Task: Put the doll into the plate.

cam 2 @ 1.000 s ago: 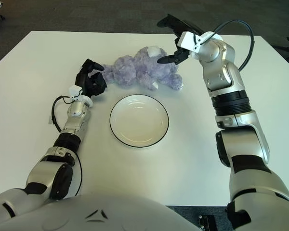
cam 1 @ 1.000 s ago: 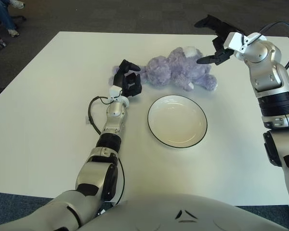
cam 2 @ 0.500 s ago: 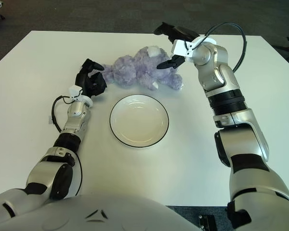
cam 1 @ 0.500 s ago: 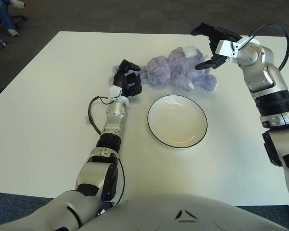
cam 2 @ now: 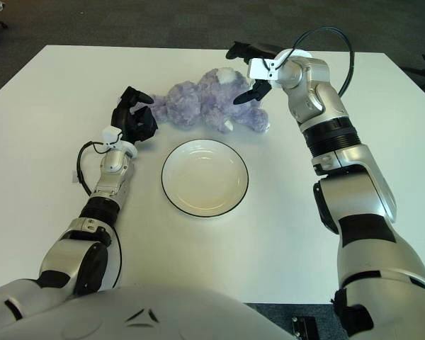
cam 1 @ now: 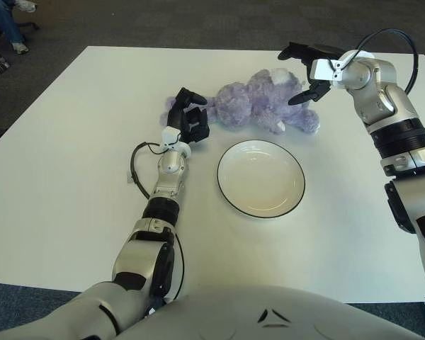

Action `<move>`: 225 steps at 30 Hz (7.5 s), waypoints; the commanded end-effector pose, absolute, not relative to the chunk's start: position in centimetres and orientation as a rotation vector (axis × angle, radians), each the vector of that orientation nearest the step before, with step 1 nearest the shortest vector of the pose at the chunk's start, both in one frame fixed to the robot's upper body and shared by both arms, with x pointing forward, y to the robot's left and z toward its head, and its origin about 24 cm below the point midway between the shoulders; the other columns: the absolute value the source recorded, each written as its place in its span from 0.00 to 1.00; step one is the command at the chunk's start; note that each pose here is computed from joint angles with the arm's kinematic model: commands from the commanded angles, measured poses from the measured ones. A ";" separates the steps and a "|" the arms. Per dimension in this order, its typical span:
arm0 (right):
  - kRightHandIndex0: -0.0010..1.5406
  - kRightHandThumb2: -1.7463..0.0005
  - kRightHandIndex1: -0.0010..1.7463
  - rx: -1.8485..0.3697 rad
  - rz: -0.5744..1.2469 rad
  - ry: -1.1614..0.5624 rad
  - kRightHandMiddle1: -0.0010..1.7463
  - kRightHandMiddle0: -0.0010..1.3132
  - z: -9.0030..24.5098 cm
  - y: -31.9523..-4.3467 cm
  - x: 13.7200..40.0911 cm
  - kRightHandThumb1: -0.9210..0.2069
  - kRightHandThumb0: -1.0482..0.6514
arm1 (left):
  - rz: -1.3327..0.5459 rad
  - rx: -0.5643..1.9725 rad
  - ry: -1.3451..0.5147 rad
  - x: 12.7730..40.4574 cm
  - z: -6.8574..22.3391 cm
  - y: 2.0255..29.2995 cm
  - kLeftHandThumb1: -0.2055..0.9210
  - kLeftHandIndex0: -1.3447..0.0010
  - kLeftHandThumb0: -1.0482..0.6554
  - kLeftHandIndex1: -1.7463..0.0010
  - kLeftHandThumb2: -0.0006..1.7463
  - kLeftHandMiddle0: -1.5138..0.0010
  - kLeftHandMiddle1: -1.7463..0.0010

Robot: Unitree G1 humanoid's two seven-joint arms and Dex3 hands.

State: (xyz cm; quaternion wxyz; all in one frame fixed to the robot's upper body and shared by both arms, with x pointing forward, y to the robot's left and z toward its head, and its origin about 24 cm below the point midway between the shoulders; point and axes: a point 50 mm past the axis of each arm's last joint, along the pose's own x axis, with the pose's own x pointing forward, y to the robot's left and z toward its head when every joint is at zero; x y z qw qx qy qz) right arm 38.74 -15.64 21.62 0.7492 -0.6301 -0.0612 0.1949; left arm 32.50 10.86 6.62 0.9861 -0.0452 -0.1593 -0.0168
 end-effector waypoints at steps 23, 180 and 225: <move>0.02 0.76 0.08 -1.155 0.106 -0.369 0.27 0.00 18.9 -16.0 36.7 0.00 0.06 | -0.016 -0.106 -0.223 31.3 3.9 11.3 0.69 0.69 0.38 0.00 0.57 0.27 0.00; 0.45 0.24 0.76 -0.976 0.380 -0.143 0.99 0.39 11.9 -16.1 39.2 0.67 0.59 | -0.004 -0.110 -0.247 30.7 4.4 10.5 0.71 0.70 0.38 0.00 0.55 0.24 0.00; 0.58 0.08 0.90 -0.524 0.224 0.010 1.00 0.46 11.5 -17.8 38.7 0.80 0.62 | -0.010 -0.106 -0.238 30.8 4.4 10.7 0.70 0.70 0.38 0.00 0.56 0.25 0.00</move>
